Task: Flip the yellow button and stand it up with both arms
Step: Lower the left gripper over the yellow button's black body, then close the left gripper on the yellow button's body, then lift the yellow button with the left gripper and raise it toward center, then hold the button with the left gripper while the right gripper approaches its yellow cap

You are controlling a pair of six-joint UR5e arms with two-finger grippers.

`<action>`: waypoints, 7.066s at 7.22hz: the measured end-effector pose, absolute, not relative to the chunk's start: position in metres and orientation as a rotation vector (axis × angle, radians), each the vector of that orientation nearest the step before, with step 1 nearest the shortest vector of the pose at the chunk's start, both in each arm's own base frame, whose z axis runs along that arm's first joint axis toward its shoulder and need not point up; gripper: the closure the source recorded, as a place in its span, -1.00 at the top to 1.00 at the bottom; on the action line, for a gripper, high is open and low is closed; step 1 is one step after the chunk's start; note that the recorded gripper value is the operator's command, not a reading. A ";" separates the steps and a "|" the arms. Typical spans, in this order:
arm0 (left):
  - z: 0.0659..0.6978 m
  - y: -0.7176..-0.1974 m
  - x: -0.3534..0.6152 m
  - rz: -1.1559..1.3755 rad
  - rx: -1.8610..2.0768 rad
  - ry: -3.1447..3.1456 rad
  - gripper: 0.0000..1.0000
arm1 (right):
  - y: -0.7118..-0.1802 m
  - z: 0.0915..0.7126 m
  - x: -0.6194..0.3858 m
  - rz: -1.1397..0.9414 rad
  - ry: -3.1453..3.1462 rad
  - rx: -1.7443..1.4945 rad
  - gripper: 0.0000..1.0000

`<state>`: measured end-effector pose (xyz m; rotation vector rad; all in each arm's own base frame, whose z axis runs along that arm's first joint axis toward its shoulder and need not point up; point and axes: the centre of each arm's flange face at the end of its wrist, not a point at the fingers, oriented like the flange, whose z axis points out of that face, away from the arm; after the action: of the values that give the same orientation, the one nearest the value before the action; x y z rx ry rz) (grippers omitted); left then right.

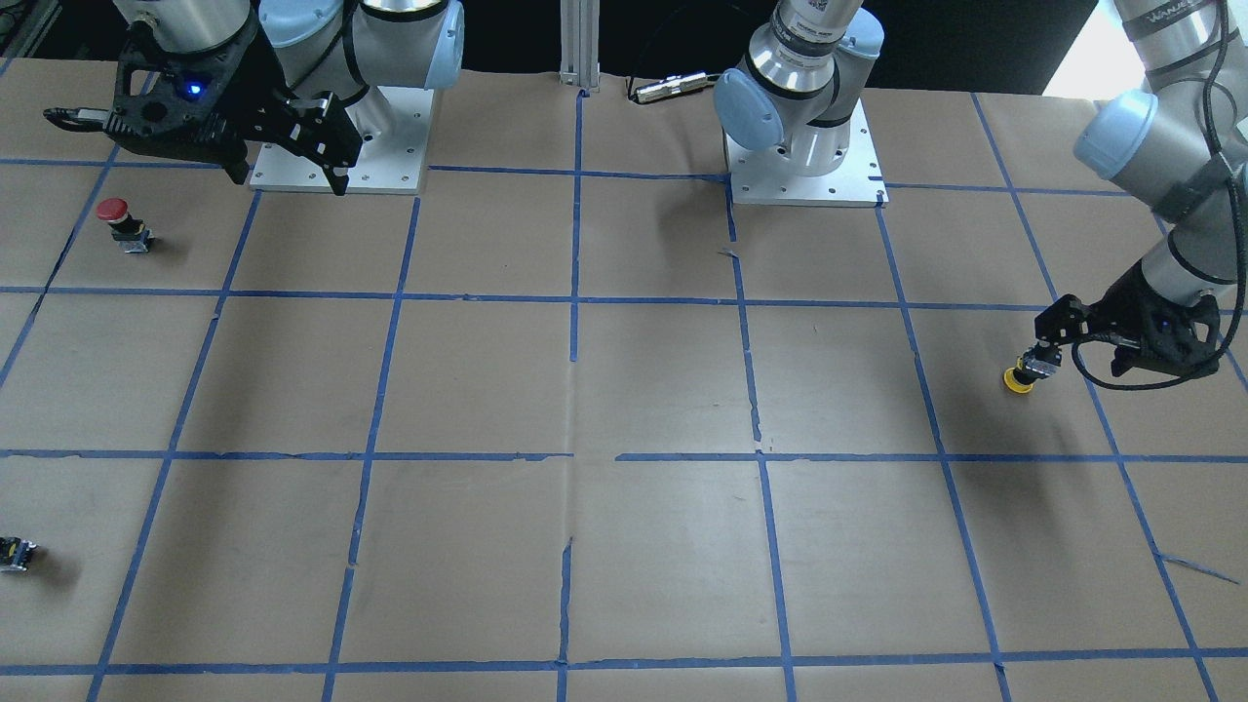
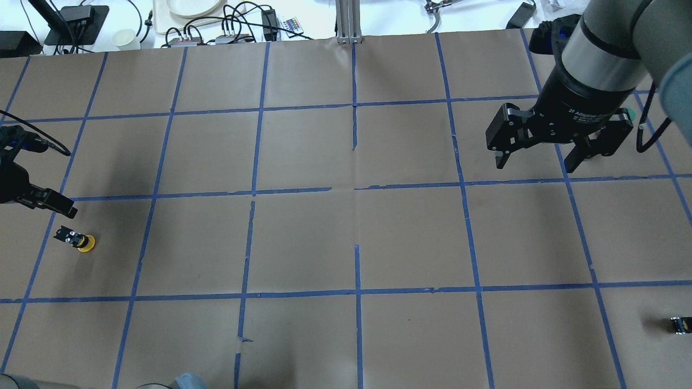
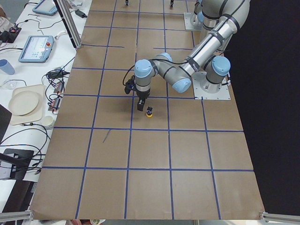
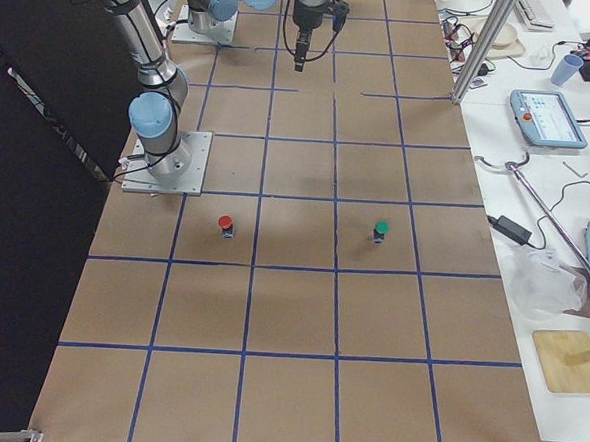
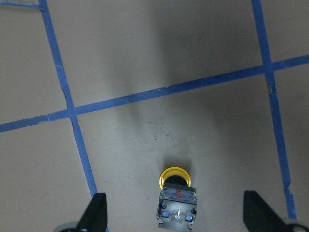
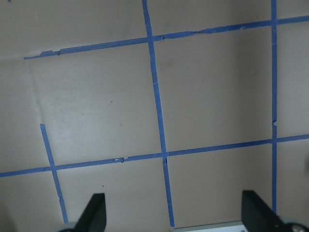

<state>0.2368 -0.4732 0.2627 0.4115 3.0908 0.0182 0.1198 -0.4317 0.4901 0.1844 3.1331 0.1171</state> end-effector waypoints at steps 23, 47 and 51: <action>0.230 -0.457 0.237 0.104 0.536 3.124 -0.13 | -0.431 0.491 0.120 0.113 3.134 0.183 1.00; 0.452 -0.438 -0.168 -0.126 -0.516 4.591 -0.99 | -0.500 0.484 0.099 0.847 1.567 1.410 1.00; 0.449 -0.437 -0.176 -0.061 -0.498 4.600 -0.97 | -0.491 0.487 0.137 1.013 1.416 1.446 1.00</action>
<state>-0.1764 -0.4374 0.4491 -0.4983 4.5996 -0.0613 0.1367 -0.4906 0.4868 1.4462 1.4157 1.0135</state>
